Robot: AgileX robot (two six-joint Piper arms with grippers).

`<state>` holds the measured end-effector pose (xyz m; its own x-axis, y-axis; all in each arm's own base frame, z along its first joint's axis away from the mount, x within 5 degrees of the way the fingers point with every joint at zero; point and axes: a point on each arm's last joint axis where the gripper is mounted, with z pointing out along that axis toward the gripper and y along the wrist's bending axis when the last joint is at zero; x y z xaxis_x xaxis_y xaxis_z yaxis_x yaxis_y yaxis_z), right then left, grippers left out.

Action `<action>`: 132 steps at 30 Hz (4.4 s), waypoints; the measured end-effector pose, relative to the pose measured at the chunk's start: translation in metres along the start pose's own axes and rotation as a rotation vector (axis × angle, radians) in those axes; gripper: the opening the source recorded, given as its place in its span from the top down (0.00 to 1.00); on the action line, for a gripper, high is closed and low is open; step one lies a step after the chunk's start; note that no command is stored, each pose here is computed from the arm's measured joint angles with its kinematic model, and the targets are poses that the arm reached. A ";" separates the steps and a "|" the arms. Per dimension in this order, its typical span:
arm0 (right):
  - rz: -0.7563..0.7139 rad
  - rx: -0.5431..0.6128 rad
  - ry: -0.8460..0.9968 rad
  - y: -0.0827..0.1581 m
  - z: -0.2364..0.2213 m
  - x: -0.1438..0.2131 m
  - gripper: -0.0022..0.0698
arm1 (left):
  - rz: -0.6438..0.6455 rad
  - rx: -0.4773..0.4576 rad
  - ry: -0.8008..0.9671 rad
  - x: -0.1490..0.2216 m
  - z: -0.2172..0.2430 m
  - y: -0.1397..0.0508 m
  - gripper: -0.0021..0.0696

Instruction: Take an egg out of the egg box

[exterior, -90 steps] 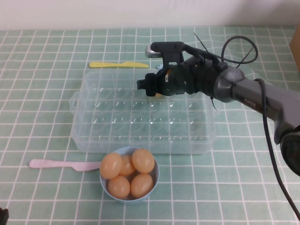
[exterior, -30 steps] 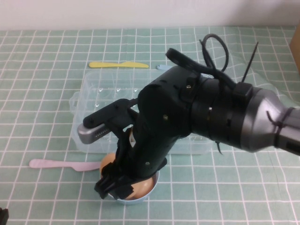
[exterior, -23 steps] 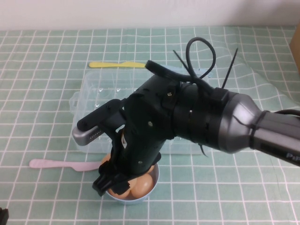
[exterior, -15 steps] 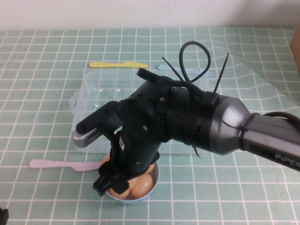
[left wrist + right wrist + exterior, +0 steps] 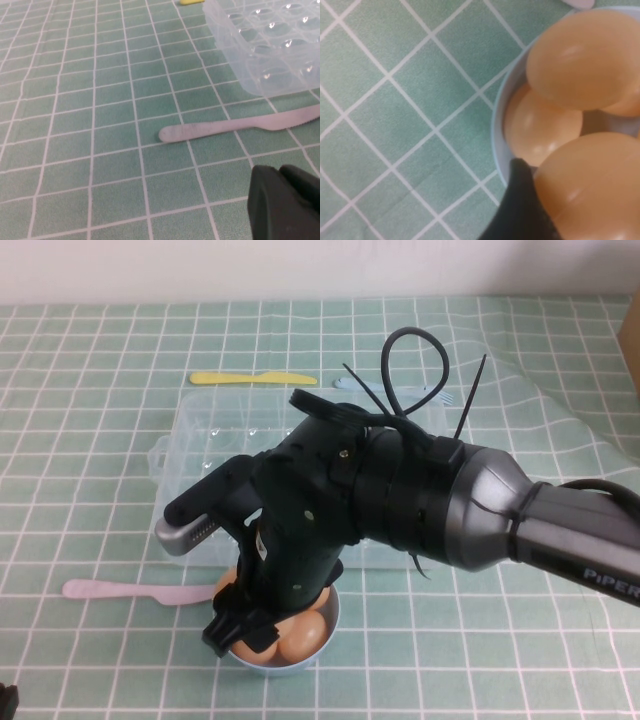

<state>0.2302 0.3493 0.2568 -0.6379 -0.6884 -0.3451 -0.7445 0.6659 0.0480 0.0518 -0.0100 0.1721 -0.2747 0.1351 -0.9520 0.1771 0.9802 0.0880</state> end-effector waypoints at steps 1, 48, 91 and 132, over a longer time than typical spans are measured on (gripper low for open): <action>-0.003 0.004 -0.001 0.000 0.000 0.000 0.36 | 0.000 0.000 0.000 0.000 0.000 0.000 0.98; -0.017 0.018 -0.039 -0.001 -0.016 -0.001 0.31 | 0.000 0.000 0.000 0.000 0.000 0.000 0.98; -0.034 0.074 -0.397 -0.055 -0.134 0.238 0.99 | 0.000 0.000 0.000 0.000 0.000 0.000 0.98; 0.565 0.594 -0.916 -0.103 -0.056 0.381 0.99 | 0.000 0.000 0.000 0.000 0.000 0.000 0.98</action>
<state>0.0530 0.0025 0.1726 -0.2898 0.0353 -0.9564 -0.0505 0.9974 0.0521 0.0518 -0.0100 0.1721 -0.2747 0.1351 -0.9520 0.1771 0.9802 0.0880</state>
